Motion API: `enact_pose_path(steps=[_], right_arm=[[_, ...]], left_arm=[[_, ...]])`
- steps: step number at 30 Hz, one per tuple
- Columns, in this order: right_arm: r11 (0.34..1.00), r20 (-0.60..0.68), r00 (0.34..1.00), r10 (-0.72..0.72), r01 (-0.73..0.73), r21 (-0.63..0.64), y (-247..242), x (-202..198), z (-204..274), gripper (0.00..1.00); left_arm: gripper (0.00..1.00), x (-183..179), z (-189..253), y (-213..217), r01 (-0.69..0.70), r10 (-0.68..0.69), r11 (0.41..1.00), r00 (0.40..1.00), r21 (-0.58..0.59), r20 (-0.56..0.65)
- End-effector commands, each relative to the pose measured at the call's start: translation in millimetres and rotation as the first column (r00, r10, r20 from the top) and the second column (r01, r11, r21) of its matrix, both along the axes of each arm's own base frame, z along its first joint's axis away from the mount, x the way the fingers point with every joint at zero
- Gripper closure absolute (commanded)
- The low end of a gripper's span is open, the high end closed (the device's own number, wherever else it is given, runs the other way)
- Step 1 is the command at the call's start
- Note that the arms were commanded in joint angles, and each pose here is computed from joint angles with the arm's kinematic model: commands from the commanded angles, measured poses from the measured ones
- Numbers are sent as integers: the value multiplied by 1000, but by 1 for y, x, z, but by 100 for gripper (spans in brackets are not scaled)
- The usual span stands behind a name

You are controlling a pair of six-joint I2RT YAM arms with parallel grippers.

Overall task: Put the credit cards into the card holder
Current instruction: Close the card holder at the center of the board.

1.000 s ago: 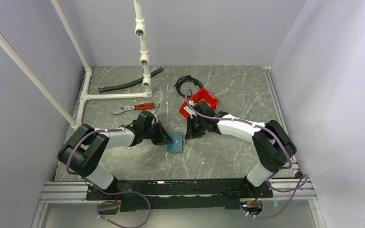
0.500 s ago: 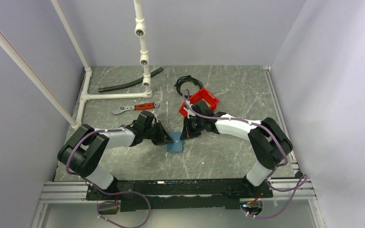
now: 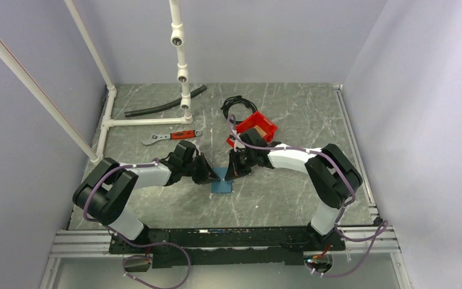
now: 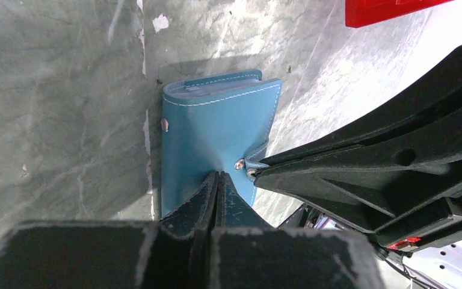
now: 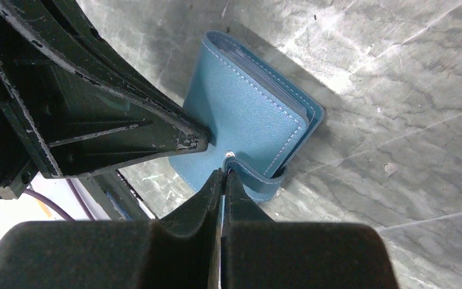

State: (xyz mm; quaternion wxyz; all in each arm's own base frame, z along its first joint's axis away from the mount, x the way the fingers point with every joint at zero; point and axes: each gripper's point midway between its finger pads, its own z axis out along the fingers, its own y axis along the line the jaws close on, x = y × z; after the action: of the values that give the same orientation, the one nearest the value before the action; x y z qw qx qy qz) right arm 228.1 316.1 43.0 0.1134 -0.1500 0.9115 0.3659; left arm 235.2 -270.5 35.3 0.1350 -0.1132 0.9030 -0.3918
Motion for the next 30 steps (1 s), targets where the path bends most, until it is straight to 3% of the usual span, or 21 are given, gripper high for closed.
enact_pose_path(steps=[1,13,30], right_arm=[[1000,43,999,28,-28,4,10,8,8,100],[960,122,992,39,-4,-279,-5,9,-8,100],[909,164,986,33,39,-415,-16,11,-10,100]], left_arm=[[98,-18,-13,3,36,-34,998,999,50,-40],[98,-19,-14,3,32,-30,999,999,44,-39],[99,-20,-12,3,30,-29,999,999,38,-34]])
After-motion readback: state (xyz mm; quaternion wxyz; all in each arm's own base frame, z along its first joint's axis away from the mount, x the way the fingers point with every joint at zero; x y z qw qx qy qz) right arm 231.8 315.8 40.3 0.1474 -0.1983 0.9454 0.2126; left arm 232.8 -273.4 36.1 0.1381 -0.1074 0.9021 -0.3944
